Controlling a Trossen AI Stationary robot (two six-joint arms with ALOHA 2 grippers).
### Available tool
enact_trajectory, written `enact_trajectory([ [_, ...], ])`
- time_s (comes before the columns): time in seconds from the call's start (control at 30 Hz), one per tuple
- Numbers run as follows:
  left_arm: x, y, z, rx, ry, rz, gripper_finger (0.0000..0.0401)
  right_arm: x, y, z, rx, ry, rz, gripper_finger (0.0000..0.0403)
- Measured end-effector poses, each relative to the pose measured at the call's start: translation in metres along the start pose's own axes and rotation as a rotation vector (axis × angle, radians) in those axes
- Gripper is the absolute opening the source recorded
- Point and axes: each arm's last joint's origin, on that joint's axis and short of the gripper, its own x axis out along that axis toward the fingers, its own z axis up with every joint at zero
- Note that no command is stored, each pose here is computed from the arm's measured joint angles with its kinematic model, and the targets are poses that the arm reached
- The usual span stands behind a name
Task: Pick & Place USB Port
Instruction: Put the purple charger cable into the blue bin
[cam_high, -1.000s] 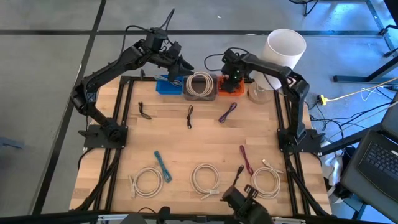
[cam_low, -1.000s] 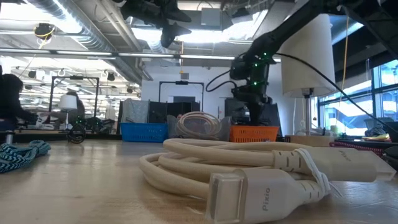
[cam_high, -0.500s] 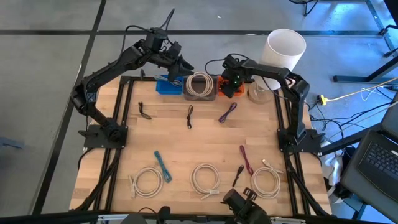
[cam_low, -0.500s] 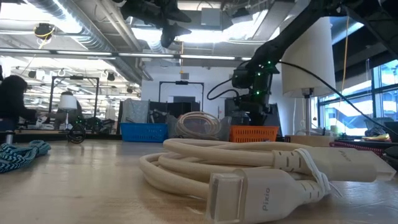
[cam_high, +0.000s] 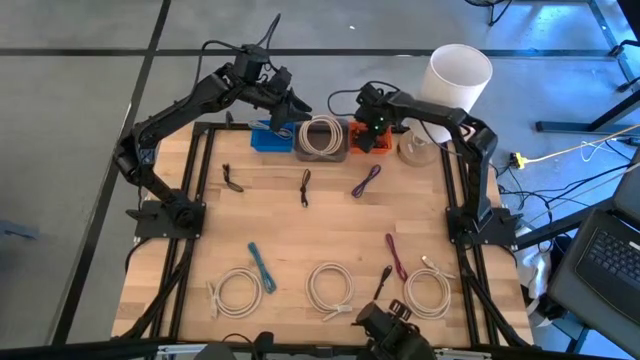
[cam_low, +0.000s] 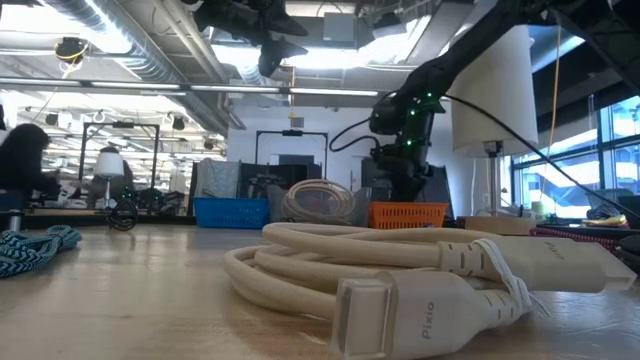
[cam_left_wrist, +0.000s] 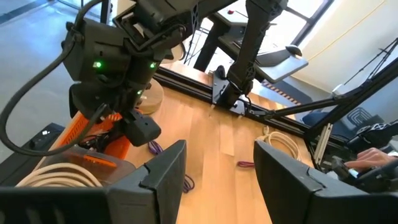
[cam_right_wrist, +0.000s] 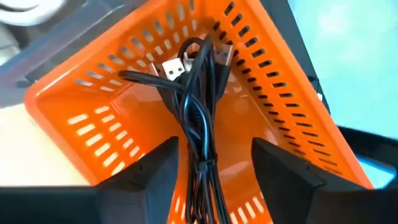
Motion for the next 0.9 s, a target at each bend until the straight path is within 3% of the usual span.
enact_trajectory([
  [0.57,0.0,0.0,0.0,0.009,0.0,-0.003,0.018,-0.036,0.044,-0.001,-0.002,-0.011,0.082,0.022],
  [0.9,0.0,0.0,0.0,0.007,0.002,-0.008,0.018,-0.086,0.071,-0.015,-0.024,-0.054,0.083,0.022],
])
